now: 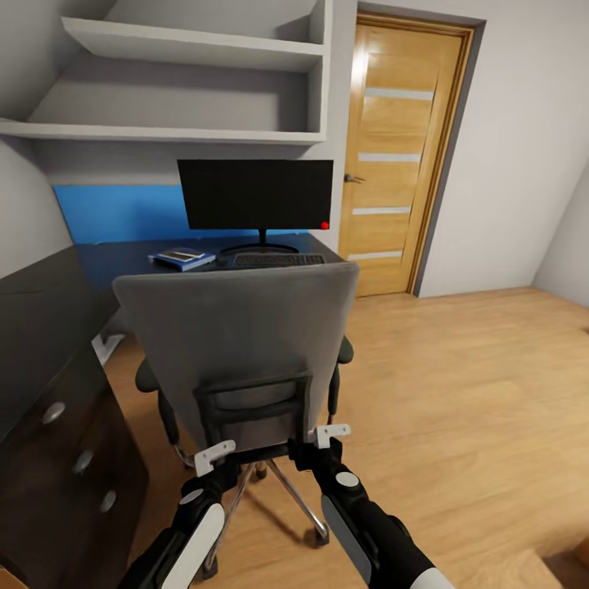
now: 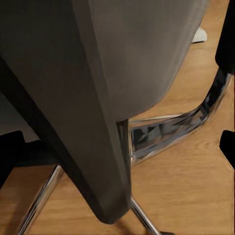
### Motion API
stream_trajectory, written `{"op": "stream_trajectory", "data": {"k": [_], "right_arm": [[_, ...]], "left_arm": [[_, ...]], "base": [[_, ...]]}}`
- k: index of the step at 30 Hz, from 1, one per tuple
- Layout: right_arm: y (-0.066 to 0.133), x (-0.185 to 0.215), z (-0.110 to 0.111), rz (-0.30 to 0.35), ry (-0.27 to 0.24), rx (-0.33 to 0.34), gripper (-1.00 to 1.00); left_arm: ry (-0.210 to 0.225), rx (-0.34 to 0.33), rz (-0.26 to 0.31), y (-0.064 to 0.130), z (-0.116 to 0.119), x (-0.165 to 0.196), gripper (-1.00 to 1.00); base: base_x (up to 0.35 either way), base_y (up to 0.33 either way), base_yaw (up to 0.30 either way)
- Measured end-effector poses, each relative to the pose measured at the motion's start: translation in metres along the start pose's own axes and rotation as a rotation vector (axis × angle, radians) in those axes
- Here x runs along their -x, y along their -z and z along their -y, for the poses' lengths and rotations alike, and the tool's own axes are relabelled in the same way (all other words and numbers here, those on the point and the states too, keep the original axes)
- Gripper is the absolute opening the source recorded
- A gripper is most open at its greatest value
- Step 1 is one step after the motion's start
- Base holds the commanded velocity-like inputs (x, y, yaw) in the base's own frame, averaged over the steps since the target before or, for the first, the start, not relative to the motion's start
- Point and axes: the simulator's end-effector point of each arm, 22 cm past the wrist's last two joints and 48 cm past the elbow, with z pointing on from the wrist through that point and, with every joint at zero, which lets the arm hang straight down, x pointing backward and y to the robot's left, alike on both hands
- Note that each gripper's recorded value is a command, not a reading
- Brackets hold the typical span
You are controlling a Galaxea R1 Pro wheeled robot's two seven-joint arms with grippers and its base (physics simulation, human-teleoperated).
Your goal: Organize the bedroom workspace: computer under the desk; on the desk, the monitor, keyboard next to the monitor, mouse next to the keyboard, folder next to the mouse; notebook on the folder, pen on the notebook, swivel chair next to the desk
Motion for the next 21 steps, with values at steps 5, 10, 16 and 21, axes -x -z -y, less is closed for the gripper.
{"op": "stream_trajectory", "data": {"k": [5,10,16,21], "right_arm": [[0.0,0.0,-0.001,-0.001,0.0,0.002,1.0],[-0.004,0.009,-0.01,0.009,0.0,0.006,1.0],[-0.004,0.009,-0.01,0.009,0.0,0.006,1.0],[-0.003,0.009,-0.01,0.008,0.0,0.007,1.0]], "left_arm": [[-0.002,0.004,0.002,0.0,-0.002,0.001,1.0],[-0.006,0.029,0.009,-0.002,-0.02,0.002,1.0],[-0.006,0.029,0.009,-0.002,-0.02,0.002,1.0],[-0.006,0.028,0.01,-0.002,-0.02,0.003,1.0]], "base": [[0.271,-0.018,0.0],[0.0,0.0,0.0],[0.0,0.0,0.0],[0.0,0.0,0.0]]}}
